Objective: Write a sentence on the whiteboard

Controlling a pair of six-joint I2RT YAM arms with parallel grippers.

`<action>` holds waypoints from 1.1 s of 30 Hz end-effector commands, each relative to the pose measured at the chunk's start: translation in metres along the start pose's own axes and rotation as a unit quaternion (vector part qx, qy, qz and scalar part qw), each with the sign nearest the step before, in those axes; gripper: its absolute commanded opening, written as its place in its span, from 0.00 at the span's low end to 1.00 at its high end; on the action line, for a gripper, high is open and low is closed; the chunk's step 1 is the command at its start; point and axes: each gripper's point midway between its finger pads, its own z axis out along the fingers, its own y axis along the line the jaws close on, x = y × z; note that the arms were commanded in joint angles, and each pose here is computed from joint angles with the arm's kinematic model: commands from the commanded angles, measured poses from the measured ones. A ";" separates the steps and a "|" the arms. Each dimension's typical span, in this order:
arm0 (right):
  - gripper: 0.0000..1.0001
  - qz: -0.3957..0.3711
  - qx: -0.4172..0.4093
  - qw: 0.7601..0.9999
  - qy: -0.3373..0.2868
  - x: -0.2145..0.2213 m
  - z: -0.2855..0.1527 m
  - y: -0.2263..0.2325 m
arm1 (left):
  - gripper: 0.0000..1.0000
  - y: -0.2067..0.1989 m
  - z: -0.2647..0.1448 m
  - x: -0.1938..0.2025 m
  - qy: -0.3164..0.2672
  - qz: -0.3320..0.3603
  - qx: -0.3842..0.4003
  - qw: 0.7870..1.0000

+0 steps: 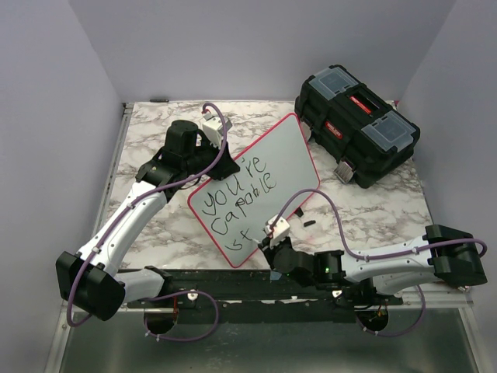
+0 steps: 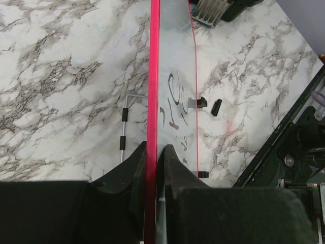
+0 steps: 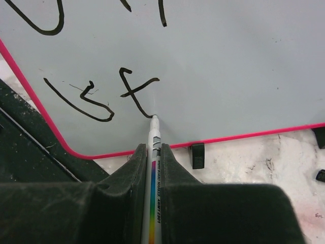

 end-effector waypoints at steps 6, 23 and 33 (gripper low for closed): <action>0.01 -0.002 0.059 0.997 -0.046 -0.036 0.003 -0.012 | 0.00 0.015 0.006 0.044 0.080 0.020 -0.029 0.996; 0.01 0.021 0.058 0.996 -0.066 -0.049 -0.007 -0.019 | 0.00 0.013 0.005 0.043 0.078 0.022 -0.027 0.996; 0.01 0.023 0.062 0.996 -0.066 -0.046 0.001 -0.015 | 0.00 0.013 0.005 0.044 0.078 0.022 -0.027 0.996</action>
